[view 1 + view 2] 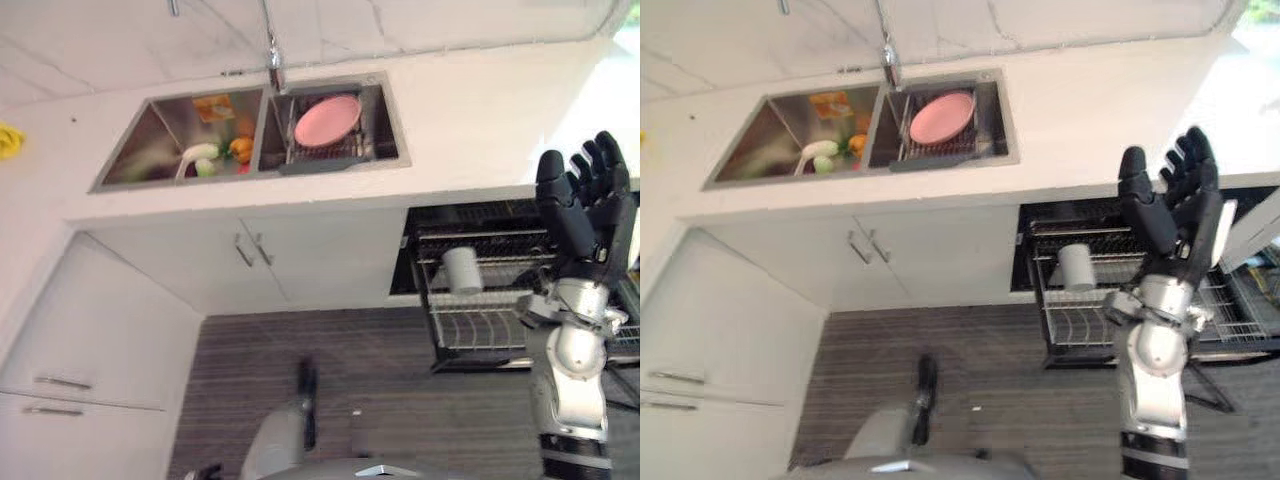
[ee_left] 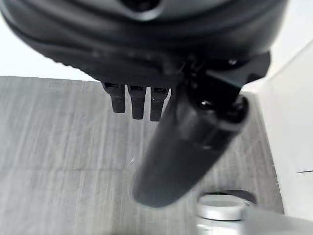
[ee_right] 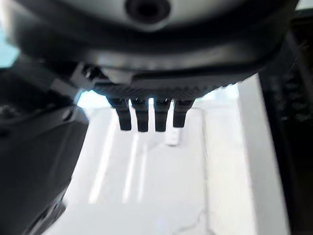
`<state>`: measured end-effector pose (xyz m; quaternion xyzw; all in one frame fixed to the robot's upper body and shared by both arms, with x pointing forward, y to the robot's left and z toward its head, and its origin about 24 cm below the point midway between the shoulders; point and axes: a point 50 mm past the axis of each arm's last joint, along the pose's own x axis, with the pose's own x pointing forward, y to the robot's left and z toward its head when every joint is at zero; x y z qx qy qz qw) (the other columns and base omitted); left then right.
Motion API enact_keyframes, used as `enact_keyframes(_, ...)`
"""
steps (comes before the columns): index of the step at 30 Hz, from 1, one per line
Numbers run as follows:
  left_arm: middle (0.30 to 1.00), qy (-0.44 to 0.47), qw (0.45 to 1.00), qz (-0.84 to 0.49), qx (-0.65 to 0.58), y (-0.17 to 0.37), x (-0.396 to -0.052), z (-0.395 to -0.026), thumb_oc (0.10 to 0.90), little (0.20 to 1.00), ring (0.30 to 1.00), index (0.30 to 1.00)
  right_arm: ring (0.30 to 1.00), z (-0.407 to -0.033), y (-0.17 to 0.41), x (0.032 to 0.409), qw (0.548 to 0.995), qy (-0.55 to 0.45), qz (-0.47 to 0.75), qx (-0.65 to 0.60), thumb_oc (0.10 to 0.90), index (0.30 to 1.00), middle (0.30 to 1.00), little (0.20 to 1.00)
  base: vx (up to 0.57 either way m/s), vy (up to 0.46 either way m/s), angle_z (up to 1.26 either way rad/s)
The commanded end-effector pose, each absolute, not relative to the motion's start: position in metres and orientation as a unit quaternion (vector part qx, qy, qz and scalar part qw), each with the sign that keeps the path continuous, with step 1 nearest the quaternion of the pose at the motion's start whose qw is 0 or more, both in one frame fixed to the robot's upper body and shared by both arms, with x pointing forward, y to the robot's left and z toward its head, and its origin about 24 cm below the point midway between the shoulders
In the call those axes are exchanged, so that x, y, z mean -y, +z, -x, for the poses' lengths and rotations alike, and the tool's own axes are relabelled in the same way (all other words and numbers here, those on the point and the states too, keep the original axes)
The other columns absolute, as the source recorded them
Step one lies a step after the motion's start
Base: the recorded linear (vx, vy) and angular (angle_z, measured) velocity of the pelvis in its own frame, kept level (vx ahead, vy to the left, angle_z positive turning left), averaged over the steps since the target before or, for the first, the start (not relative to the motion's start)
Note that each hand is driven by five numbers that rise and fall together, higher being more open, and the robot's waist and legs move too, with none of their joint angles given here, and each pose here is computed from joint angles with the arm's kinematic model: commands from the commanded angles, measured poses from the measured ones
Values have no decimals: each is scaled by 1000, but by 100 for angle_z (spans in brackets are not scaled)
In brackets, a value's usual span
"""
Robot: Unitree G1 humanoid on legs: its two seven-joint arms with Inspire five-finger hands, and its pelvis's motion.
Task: Place the dishes in the dishwasher.
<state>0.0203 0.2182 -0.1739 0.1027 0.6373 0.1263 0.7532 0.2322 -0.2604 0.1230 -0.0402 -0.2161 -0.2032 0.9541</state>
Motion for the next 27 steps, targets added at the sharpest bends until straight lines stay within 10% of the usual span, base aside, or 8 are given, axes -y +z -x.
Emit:
enact_keyframes(1,900,140,781,-148,-591,-165,-245,-52,800,900,900,900,900,-208,181,245,913,-156,91,366,800,900,900,900,298,120,-111)
enact_keyframes(27,900,127,799,-166,-564,-160,-250,-75,800,900,900,900,900,-203,155,256,927,-180,135,301,800,900,900,900,152,84,21)
